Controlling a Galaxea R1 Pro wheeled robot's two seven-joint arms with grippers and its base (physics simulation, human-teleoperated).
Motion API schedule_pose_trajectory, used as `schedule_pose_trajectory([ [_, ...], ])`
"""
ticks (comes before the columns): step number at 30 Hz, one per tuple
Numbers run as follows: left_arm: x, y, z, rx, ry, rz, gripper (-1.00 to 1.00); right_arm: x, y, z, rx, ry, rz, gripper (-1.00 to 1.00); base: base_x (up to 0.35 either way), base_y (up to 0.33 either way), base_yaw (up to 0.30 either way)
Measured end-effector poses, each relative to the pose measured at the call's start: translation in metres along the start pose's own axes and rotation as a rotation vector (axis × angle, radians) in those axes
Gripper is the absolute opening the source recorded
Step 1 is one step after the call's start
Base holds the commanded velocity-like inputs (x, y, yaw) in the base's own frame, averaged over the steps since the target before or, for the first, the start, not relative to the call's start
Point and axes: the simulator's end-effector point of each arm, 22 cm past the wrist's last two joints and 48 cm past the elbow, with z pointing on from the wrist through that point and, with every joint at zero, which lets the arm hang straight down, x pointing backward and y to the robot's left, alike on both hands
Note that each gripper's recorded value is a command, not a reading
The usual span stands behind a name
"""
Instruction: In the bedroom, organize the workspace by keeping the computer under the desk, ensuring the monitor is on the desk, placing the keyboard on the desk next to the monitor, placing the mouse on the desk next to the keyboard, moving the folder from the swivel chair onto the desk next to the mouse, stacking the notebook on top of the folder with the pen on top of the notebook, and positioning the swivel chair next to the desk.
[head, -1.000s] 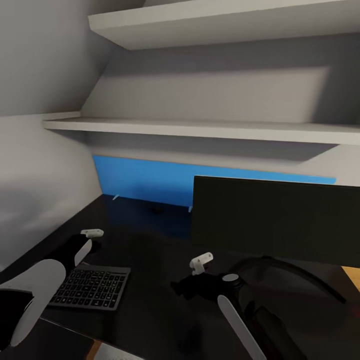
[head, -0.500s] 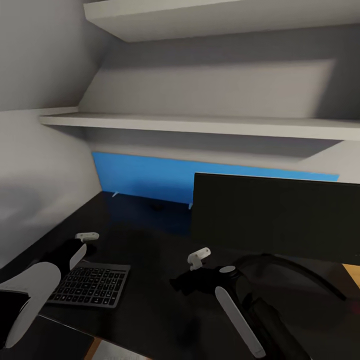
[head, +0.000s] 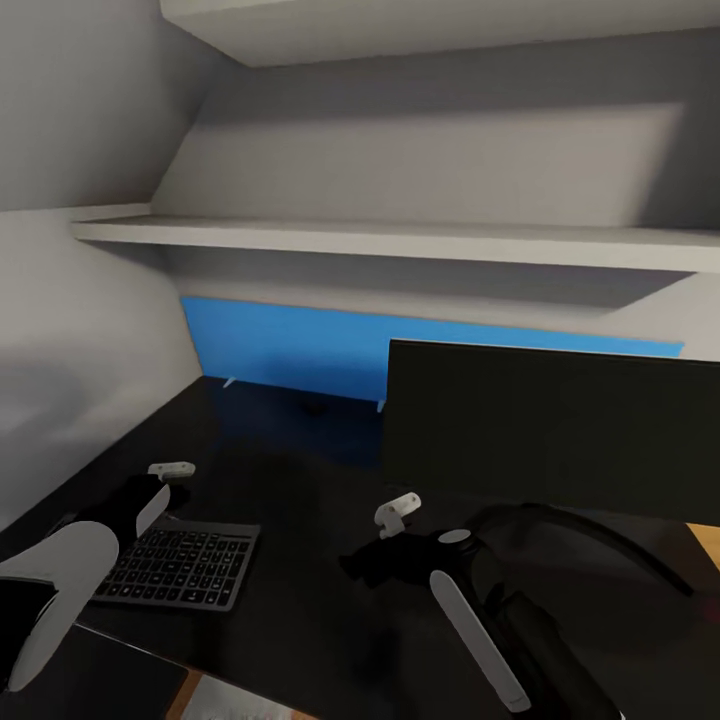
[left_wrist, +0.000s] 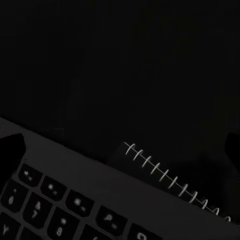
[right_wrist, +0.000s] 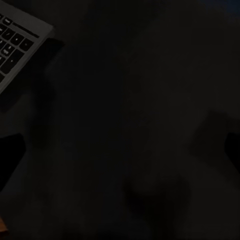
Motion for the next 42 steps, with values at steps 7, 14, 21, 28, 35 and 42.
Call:
schedule_pose_trajectory([
  [7,-0.026,-0.001,-0.003,0.000,-0.026,0.022,1.00,-0.022,-0.011,-0.001,0.011,-0.032,0.001,1.00,0.000,0.000,0.000],
  [14,-0.033,0.001,0.000,-0.020,-0.047,0.072,1.00,-0.030,-0.014,0.000,0.008,-0.043,0.008,1.00,0.000,0.000,0.000],
  [21,-0.035,-0.002,0.004,-0.020,-0.066,0.080,1.00,-0.030,-0.014,0.004,0.003,-0.040,0.014,1.00,0.000,0.000,0.000],
  [28,-0.034,-0.007,0.009,-0.017,-0.079,0.081,1.00,-0.028,-0.013,0.008,-0.003,-0.033,0.020,1.00,0.000,0.000,0.000],
  [35,-0.033,-0.011,0.013,-0.012,-0.087,0.081,1.00,-0.025,-0.013,0.012,-0.008,-0.025,0.026,1.00,0.000,0.000,0.000],
  [42,-0.030,-0.015,0.018,-0.010,-0.084,0.083,1.00,-0.021,-0.015,0.016,-0.010,-0.015,0.031,1.00,0.000,0.000,0.000],
])
